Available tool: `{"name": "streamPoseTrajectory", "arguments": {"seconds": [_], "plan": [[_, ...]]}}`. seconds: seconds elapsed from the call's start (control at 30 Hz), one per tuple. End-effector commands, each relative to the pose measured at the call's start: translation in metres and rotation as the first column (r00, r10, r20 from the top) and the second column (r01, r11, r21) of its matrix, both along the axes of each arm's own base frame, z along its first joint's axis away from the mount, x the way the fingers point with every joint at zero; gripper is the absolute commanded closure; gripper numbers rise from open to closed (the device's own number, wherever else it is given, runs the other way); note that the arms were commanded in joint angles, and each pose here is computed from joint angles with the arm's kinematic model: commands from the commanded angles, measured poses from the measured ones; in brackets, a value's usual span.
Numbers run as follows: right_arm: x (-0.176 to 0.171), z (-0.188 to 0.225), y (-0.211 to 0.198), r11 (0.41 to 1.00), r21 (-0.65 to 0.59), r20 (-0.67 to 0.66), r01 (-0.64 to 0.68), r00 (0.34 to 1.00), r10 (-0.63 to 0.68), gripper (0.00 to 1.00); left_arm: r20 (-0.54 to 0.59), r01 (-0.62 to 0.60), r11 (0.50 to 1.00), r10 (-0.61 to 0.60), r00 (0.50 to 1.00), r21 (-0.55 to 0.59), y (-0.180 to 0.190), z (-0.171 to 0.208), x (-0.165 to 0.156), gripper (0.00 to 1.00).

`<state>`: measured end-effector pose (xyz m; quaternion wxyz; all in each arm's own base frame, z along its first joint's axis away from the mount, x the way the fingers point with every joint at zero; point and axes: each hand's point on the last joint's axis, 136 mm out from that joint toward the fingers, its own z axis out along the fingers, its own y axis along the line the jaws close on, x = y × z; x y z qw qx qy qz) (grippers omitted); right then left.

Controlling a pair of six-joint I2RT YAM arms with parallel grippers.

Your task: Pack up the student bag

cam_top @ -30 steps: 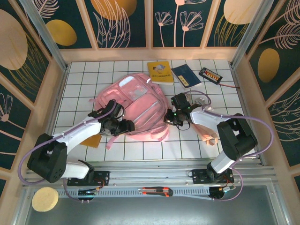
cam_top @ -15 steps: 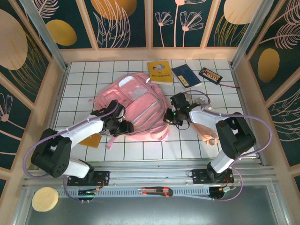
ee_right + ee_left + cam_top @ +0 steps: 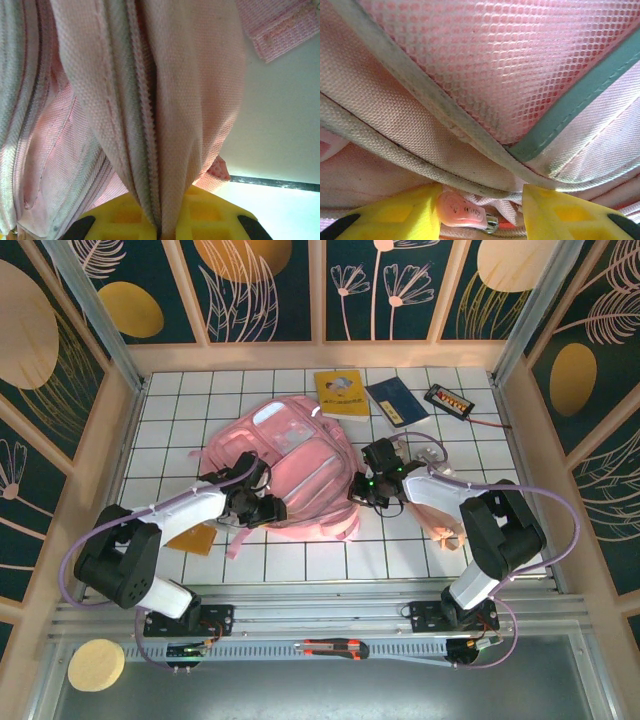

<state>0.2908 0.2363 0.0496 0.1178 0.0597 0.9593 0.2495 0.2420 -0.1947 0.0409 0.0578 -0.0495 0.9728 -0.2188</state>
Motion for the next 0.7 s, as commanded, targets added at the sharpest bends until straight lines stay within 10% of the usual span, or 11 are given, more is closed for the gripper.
{"name": "streamPoseTrajectory", "arguments": {"seconds": [0.0,0.37,0.67], "plan": [[0.007,0.011,0.016,0.999,0.035,0.052,-0.039,0.998,0.037,1.0,-0.009,-0.002,1.0,0.002,1.0,0.006,0.003,-0.011,-0.003,0.57],[0.008,0.011,0.015,0.999,0.021,0.052,-0.046,0.998,0.045,1.0,-0.055,-0.016,0.999,0.018,0.998,0.039,0.015,-0.035,-0.021,0.98],[0.024,0.03,0.012,0.999,0.023,0.096,-0.04,0.995,0.037,1.0,0.105,-0.04,0.999,0.036,0.994,0.032,0.015,0.023,0.006,1.0]]}}
